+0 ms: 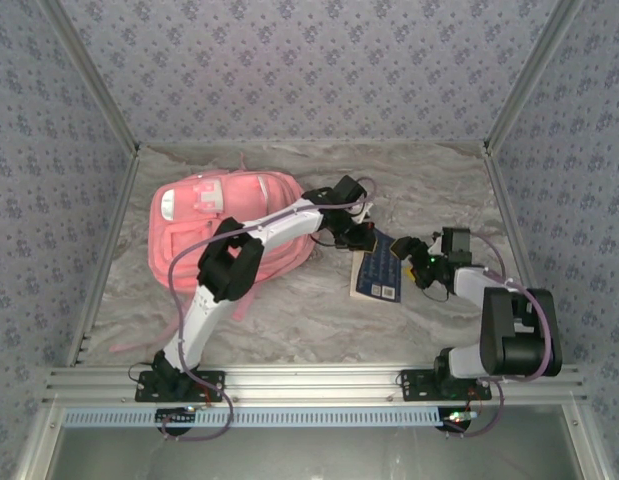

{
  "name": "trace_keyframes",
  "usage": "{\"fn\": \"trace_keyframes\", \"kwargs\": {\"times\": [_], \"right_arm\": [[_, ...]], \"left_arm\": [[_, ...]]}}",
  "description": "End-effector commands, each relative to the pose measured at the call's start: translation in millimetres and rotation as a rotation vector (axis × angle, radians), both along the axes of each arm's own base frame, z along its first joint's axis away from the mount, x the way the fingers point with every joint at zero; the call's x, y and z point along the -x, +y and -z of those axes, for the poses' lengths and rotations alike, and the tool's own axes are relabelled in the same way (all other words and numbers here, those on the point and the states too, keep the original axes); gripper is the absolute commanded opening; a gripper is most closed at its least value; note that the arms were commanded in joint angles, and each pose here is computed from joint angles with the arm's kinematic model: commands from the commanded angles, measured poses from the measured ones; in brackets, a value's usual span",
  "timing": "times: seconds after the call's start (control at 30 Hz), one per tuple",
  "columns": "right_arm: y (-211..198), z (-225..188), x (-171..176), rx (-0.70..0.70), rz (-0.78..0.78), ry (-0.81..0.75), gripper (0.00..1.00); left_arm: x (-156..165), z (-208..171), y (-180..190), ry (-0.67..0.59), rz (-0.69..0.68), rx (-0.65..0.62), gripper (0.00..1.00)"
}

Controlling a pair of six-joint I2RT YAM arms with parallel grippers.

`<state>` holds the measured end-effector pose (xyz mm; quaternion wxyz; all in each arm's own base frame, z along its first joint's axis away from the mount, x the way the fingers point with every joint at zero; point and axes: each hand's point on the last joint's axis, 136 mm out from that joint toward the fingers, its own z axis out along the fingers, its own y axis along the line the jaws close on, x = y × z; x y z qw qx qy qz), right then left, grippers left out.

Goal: Pack the student bag

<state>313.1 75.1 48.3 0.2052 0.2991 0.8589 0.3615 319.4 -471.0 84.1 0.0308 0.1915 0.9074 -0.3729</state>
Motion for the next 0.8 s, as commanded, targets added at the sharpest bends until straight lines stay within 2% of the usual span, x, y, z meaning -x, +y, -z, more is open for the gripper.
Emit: {"fn": "trace_keyframes", "kwargs": {"times": [0.0,0.4,0.47,0.6,0.77], "right_arm": [[6.2,-13.8,0.8,-0.089,-0.028,-0.079,0.84],[37.1,-54.2,-26.5,-0.522,-0.061,-0.308,0.84],[46.1,-42.2,-26.3,-0.564,-0.093,-0.263,0.81],[58.0,-38.1,-20.3,-0.527,-0.139,-0.283,0.73],[63.3,-44.3,-20.7,-0.543,-0.159,-0.287,0.51]], "left_arm": [[2.1,-68.1,-3.6,-0.070,0.040,0.167,0.00],[15.0,-108.1,2.2,-0.113,0.094,0.261,0.00],[12.8,-107.4,5.4,-0.114,0.087,0.263,0.00],[7.8,-96.5,8.6,-0.087,0.069,0.257,0.00],[3.2,-81.4,11.6,-0.073,0.056,0.237,0.00]]}}
